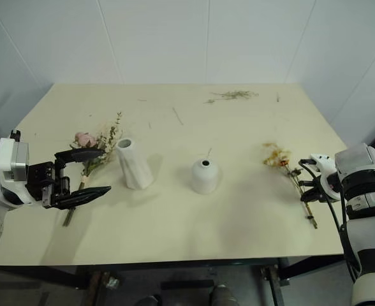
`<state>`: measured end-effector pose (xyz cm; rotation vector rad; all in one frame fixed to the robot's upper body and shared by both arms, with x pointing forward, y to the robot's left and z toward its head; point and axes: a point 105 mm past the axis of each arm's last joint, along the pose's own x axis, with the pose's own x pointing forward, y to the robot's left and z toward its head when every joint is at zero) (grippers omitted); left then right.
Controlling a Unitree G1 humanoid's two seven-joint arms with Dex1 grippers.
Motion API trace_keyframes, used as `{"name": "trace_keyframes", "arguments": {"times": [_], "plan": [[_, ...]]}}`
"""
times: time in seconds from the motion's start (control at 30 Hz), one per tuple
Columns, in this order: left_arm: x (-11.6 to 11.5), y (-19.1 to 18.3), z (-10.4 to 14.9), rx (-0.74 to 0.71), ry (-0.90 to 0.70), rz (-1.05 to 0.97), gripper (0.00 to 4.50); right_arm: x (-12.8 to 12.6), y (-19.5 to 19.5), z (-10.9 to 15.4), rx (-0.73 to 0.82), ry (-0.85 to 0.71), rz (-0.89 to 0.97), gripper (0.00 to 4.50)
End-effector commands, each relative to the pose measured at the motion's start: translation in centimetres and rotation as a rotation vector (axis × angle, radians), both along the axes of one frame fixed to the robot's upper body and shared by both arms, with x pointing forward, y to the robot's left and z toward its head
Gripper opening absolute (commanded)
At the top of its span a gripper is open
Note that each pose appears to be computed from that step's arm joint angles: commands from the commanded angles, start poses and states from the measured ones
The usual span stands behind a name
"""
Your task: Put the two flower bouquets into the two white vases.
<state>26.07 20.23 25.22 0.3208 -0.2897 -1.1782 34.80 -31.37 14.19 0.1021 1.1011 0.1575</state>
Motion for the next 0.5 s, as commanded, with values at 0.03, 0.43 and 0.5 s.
{"name": "trace_keyframes", "arguments": {"times": [0.03,0.43,0.5], "plan": [[0.0,0.2,1.5,0.005,-0.052,-0.001,4.5,1.4,2.1,0.6,0.133,-0.088,0.018,0.01],[1.2,1.3,2.0,-0.003,-0.05,0.022,4.5,2.5,12.7,18.5,0.8,-1.38,0.441,0.01],[1.4,1.3,2.0,-0.003,-0.046,0.018,4.5,1.2,14.1,18.9,0.831,-1.438,0.518,0.01]]}}
